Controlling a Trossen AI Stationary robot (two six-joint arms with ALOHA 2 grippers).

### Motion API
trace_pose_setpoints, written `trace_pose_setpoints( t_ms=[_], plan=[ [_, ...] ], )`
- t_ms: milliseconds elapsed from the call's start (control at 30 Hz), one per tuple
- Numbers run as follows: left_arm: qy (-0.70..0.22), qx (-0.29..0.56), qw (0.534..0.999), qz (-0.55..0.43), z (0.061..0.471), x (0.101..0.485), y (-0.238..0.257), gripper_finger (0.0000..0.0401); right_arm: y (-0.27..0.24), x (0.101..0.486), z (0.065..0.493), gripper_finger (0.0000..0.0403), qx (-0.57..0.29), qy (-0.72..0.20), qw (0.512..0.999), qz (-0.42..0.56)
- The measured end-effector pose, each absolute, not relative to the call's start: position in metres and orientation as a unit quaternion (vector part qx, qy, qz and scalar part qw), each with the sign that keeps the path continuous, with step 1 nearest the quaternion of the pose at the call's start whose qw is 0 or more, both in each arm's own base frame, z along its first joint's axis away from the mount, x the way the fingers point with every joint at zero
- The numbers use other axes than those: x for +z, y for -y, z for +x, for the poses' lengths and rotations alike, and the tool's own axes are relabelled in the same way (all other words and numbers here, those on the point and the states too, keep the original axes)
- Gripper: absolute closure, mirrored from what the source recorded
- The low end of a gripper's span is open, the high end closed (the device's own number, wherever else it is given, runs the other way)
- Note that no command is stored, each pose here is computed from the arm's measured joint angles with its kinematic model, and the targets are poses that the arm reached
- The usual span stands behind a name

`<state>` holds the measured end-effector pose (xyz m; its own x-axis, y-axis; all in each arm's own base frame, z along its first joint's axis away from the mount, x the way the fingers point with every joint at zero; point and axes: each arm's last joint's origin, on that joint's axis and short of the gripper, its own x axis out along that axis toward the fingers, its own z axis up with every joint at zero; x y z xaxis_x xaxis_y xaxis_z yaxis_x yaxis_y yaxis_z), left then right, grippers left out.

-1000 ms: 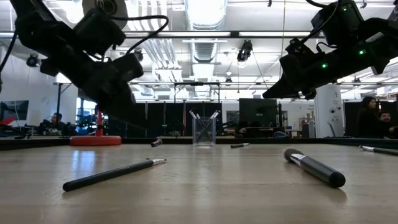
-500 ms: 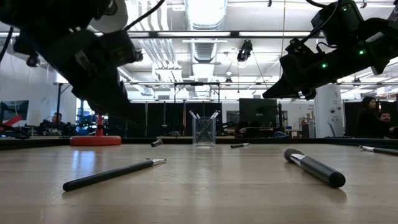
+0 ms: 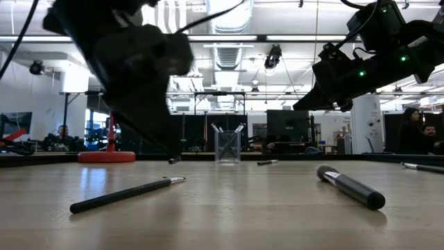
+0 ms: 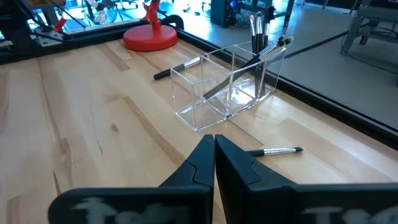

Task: Put items in baskets/containers
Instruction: Put the black eyeshadow brush into the transparent organizer

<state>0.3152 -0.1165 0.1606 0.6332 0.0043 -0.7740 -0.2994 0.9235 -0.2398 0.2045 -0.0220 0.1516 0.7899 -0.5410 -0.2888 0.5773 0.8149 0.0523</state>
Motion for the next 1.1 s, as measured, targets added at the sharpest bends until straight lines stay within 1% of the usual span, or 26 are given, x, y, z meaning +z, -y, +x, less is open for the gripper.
trace_pose_setpoints(
  t_ms=[167, 400, 733, 1100],
  plan=[
    [-0.460, 0.110, 0.863, -0.177, 0.332, 0.159, 0.123, 0.0299, 0.021, 0.152, 0.205, 0.0394, -0.295, -0.132, 0.944, 0.069],
    [-0.499, 0.138, 0.838, -0.173, 0.339, 0.155, 0.126, 0.0299, 0.020, 0.152, 0.205, 0.0394, -0.291, -0.132, 0.945, 0.068],
    [-0.493, 0.146, 0.835, -0.196, 0.339, 0.151, 0.126, 0.0299, 0.020, 0.152, 0.205, 0.0394, -0.291, -0.131, 0.945, 0.068],
    [-0.476, 0.111, 0.844, -0.222, 0.344, 0.156, 0.131, 0.0299, 0.020, 0.152, 0.205, 0.0394, -0.291, -0.132, 0.945, 0.068]
  ],
)
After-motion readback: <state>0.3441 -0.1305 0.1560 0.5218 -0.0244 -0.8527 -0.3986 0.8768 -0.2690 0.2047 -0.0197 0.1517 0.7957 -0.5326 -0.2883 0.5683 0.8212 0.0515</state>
